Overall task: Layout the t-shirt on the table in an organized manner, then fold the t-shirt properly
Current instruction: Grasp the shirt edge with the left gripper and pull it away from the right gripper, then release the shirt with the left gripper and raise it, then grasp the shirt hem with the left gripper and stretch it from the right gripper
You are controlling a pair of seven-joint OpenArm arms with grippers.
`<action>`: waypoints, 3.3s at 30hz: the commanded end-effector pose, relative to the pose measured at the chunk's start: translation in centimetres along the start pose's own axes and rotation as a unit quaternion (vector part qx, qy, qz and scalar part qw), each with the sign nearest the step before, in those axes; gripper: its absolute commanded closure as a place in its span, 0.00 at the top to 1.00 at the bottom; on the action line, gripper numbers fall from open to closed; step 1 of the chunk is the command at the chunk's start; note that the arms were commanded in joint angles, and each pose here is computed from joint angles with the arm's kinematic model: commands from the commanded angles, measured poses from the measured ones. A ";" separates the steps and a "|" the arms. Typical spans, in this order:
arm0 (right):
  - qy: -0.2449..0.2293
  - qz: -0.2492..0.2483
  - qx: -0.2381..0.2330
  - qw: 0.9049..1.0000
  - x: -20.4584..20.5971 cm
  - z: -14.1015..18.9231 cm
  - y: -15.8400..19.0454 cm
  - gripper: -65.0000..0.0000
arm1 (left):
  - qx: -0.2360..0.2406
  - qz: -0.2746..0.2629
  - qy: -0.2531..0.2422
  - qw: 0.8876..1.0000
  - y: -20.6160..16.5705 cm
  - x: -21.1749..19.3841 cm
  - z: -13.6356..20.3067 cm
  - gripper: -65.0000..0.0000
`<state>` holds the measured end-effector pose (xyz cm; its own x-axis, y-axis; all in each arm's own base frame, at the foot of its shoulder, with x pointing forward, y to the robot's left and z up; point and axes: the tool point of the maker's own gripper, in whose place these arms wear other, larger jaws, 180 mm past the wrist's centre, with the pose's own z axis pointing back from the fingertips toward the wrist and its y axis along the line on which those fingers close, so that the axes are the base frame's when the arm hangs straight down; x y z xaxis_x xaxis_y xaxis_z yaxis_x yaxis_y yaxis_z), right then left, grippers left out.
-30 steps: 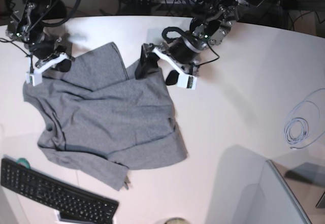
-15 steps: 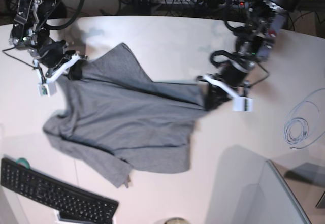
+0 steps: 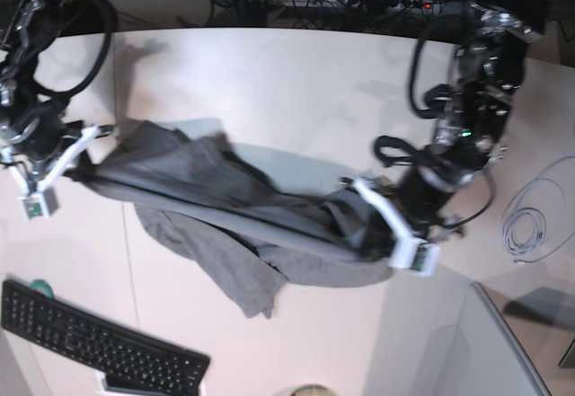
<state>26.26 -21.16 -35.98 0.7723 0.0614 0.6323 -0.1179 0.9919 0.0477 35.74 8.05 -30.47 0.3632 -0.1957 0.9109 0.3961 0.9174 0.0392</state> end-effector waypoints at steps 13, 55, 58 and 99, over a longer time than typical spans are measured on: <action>0.053 -0.049 0.005 0.997 -5.7 -1.6 -1.7 0.00 | -0.084 -0.066 0.124 0.987 -11.4 -10.2 -2.1 0.00; 0.076 -0.078 0.013 0.994 -8.8 -3.3 -2.8 0.00 | -0.003 0.218 0.104 0.970 3.6 -16.7 4.6 0.58; 0.076 -0.078 0.013 0.994 -8.8 -3.3 -2.8 0.00 | 0.002 0.226 0.100 0.969 4.3 -16.5 3.3 0.59; 0.067 -0.075 0.012 0.995 -7.8 -3.4 -2.8 0.00 | -0.011 0.238 0.133 0.962 5.3 -16.5 -2.6 0.00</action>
<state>21.19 -23.52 -45.03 0.8850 -0.0811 0.4585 0.0031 0.9857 0.1684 32.54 13.93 -47.88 0.7513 0.1504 0.6425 0.1471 0.9110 -0.3853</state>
